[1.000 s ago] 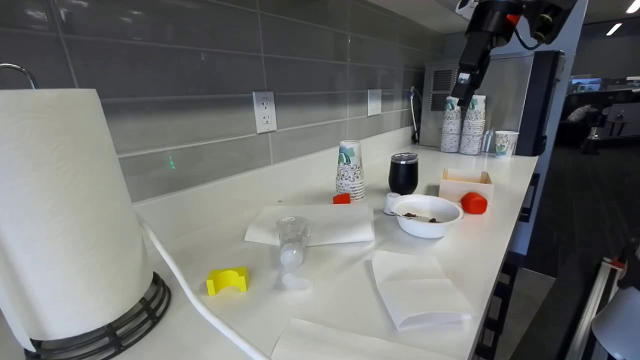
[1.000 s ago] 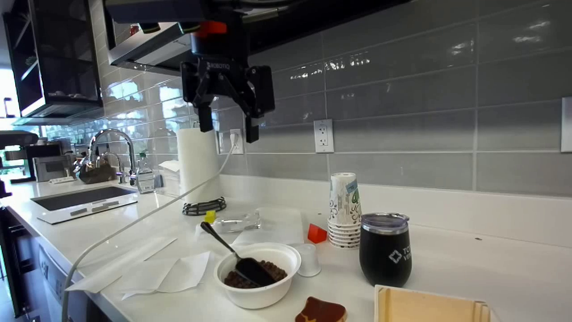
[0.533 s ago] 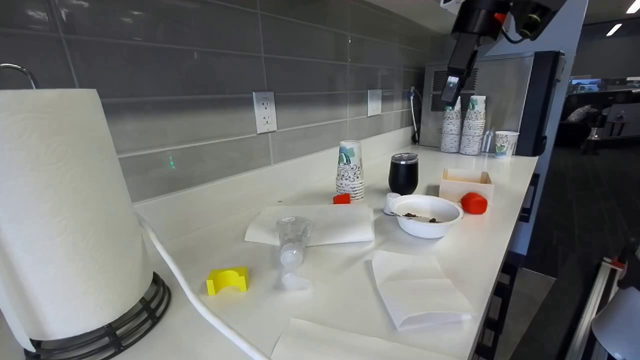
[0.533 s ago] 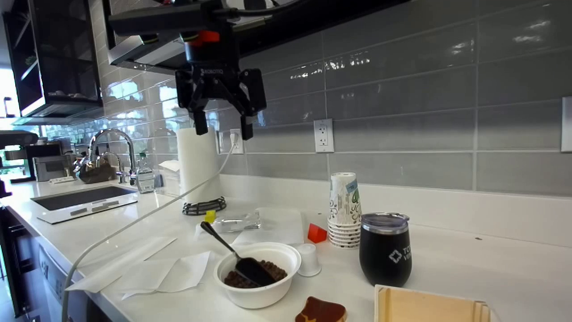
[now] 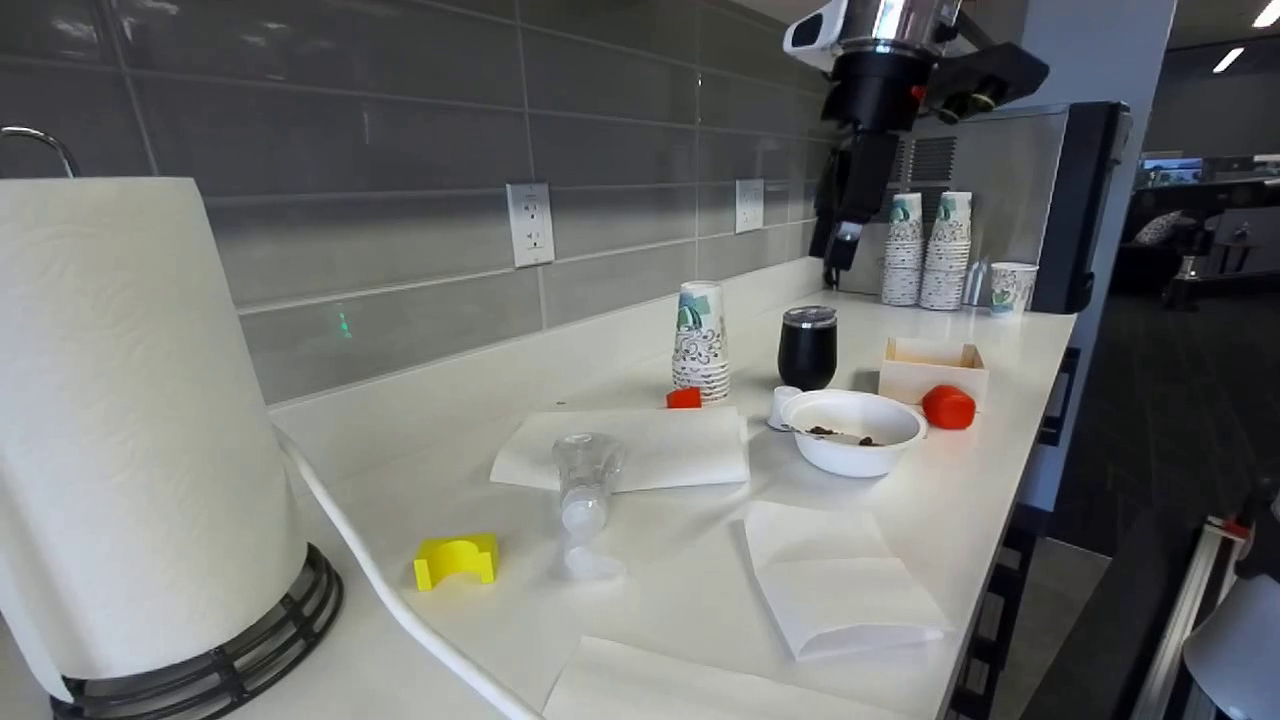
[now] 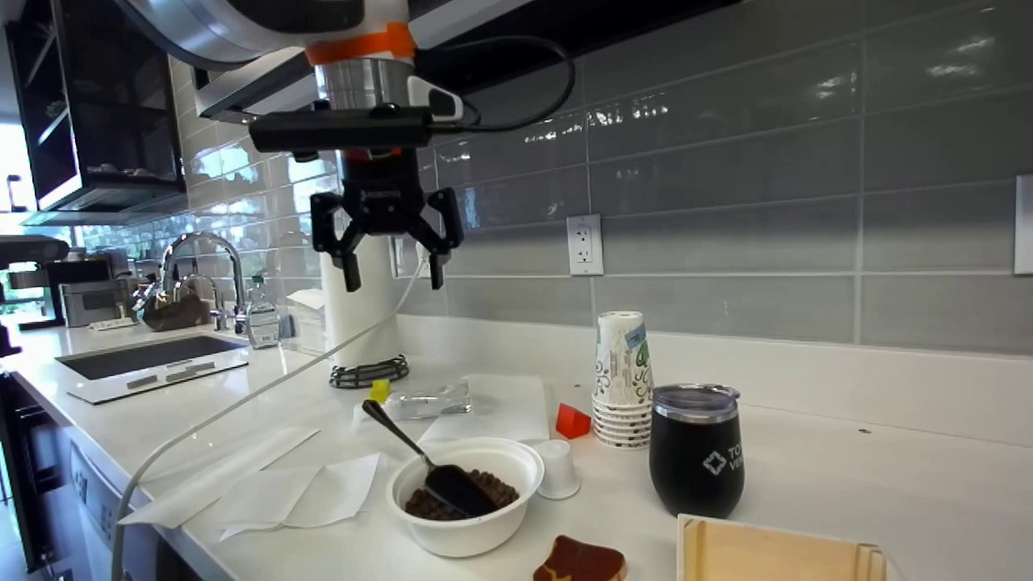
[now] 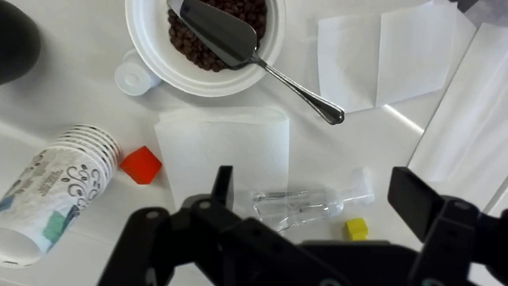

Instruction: Use the cake spatula to stir the cereal in the white bowl.

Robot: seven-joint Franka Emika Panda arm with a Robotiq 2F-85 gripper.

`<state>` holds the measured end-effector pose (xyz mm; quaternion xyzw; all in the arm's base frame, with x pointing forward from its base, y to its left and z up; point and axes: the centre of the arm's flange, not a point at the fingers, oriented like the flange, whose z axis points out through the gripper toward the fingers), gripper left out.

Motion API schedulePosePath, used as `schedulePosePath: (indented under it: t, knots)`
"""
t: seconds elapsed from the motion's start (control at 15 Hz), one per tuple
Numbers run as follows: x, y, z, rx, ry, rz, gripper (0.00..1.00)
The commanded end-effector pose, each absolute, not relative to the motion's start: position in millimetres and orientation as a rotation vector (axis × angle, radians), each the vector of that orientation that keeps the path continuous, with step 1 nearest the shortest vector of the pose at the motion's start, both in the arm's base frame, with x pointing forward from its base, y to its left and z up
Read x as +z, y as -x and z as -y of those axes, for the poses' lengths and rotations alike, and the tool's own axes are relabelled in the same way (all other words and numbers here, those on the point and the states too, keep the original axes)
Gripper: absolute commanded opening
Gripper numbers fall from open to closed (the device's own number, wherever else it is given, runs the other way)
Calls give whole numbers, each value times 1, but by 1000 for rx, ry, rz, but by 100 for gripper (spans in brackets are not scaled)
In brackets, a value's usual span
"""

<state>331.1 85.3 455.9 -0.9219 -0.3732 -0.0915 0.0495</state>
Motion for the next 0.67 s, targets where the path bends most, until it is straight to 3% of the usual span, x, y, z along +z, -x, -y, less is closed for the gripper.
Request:
schedulePosePath:
  t: [0.0, 0.6]
  knots:
    - [440, -348, -91, -214, 2691, 1414, 100]
    - [371, -364, -109, -55, 2266, 1994, 100]
